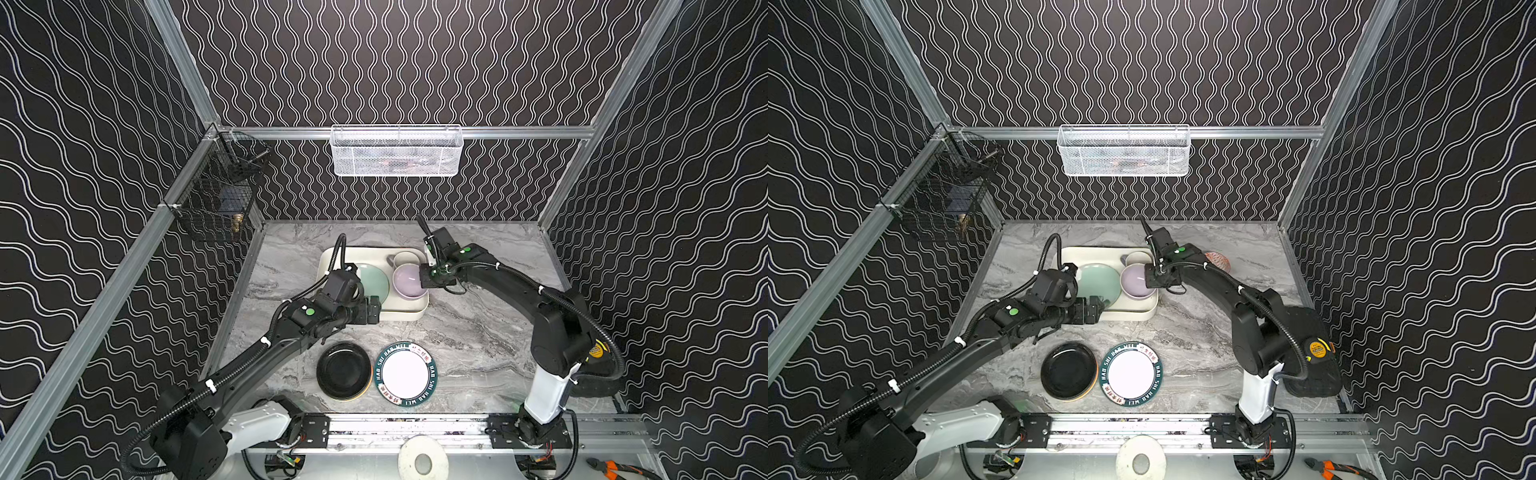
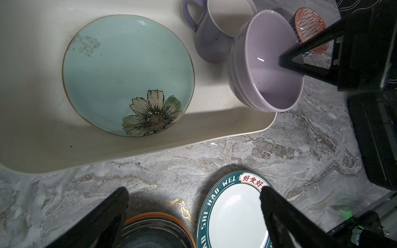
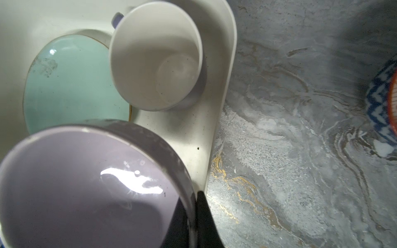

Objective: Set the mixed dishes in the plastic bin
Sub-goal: 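Lower the lilac bowl into the bin beside the mug with the right gripper, then open the right gripper and lift it out of the lilac bowl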

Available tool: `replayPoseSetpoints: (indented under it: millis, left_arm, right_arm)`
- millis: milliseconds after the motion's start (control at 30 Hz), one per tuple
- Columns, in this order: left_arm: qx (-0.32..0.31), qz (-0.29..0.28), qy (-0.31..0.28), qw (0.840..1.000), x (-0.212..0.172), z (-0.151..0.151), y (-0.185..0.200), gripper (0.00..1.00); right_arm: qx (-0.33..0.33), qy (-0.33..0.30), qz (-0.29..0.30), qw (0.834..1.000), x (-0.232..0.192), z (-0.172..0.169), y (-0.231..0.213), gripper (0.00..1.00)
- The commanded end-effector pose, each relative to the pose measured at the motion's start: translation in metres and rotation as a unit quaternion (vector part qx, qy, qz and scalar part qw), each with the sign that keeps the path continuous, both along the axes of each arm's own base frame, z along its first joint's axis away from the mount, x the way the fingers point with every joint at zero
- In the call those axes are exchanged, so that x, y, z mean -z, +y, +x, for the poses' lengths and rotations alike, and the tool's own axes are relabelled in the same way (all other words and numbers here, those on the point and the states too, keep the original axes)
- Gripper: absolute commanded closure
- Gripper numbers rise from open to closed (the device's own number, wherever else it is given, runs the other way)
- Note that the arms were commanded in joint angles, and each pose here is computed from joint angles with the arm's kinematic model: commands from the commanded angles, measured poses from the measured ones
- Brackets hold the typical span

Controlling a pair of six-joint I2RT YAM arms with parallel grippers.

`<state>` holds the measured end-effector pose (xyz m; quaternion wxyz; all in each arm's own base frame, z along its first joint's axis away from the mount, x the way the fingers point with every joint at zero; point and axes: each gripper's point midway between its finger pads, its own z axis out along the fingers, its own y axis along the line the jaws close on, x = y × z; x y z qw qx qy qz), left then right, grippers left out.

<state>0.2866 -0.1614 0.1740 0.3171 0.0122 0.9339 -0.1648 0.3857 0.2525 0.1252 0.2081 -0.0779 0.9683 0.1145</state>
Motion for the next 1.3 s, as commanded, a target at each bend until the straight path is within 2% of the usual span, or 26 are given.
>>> replayPoseSetpoints:
  millis: [0,333,767,1267]
  left_arm:
    - [0.002,-0.001,0.000,1.000,0.001,0.001,0.002,0.01]
    - [0.002,-0.009,0.010,1.000,0.009,0.005,0.004,0.01]
    - [-0.002,-0.012,0.017,1.000,0.014,0.008,0.008,0.01]
    - [-0.003,-0.017,0.023,1.000,0.017,0.011,0.008,0.02]
  right_arm:
    - [0.000,-0.004,0.010,1.000,0.002,0.004,0.011,0.95]
    - [-0.011,0.025,-0.026,0.999,0.040,0.004,0.008,0.95]
    - [-0.012,0.032,-0.054,0.998,0.058,0.013,0.006,0.93]
    - [-0.004,0.011,-0.079,0.997,0.046,0.019,-0.004,0.75]
